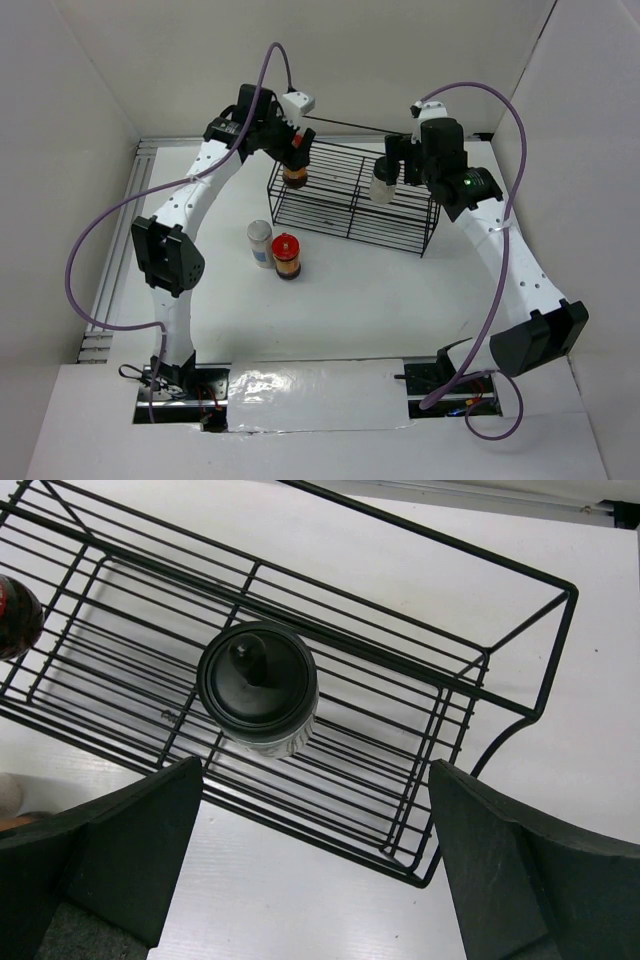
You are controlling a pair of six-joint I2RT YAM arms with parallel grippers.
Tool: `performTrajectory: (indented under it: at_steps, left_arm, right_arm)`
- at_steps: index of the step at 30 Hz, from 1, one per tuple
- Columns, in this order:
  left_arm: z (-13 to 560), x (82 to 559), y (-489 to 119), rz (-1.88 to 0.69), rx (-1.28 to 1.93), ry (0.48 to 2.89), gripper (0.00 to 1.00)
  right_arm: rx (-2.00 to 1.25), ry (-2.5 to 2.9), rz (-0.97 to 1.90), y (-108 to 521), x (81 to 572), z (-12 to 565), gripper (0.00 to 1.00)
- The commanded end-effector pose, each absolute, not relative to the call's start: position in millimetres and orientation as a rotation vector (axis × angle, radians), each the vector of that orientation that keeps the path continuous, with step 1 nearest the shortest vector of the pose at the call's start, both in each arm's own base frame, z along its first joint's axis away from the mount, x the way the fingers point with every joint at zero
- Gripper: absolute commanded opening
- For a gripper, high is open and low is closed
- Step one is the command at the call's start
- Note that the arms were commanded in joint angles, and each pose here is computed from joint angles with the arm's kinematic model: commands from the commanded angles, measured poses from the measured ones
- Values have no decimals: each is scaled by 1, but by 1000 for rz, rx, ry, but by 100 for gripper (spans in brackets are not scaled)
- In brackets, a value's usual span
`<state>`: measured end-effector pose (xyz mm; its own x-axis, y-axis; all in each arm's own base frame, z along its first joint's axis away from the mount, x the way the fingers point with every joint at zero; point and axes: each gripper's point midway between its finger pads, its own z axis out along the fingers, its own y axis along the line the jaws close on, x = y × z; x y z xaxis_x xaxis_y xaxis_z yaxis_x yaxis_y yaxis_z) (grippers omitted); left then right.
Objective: Organize the condiment bottles
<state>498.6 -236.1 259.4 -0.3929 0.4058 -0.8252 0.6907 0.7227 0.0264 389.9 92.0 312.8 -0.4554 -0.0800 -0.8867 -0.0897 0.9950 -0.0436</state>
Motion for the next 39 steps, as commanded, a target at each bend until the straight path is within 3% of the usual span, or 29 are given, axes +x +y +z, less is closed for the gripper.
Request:
performTrajectory:
  at_steps: [1,8,16,18,19,20,21,22,23,24,25,26,29,34,39]
  left_arm:
    - [280,505,-240,-429,816,1967,98]
    - [307,501,-241,-446,782,1927,99]
    - [408,474,-227,-429,731,1723,99]
    - [428,461,-215,-410,722,1706,100]
    - [428,459,-211,-406,717,1718,99]
    - [437,451,-198,-399,694,1717,99]
    - [431,446,-190,-404,688,1753,92]
    - [424,441,-185,-430,681,1786,82]
    - [432,433,-167,-420,643,1790,69]
    - [425,429,-157,-423,621,1825,68]
    - [420,420,-147,-433,604,1852,70]
    - [417,420,-128,-412,554,1878,80]
    - [404,407,-92,-428,453,1949,99]
    - [381,388,-48,-445,307,2022,99]
    - [368,374,-40,-499,275,2048,99]
  right_arm:
    - [-148,1999,30,100,394,325,100]
    - [-244,2002,28,118,393,324,100]
    - [-476,1845,168,191,369,359,97]
    - [-623,1803,264,233,352,355,31]
    - [-661,1800,292,248,347,349,11]
    - [-721,1810,323,267,343,336,4]
    - [-795,1807,361,284,334,326,6]
    - [-900,1798,416,311,316,313,22]
    - [-957,1824,446,328,310,293,79]
    - [-989,1830,467,340,304,284,100]
    - [-1035,1847,503,354,298,266,100]
    - [-1067,1848,535,366,288,259,100]
    - [-1086,1885,583,383,284,235,100]
    - [-1058,1997,547,391,296,204,100]
    - [-1022,2083,506,396,303,171,100]
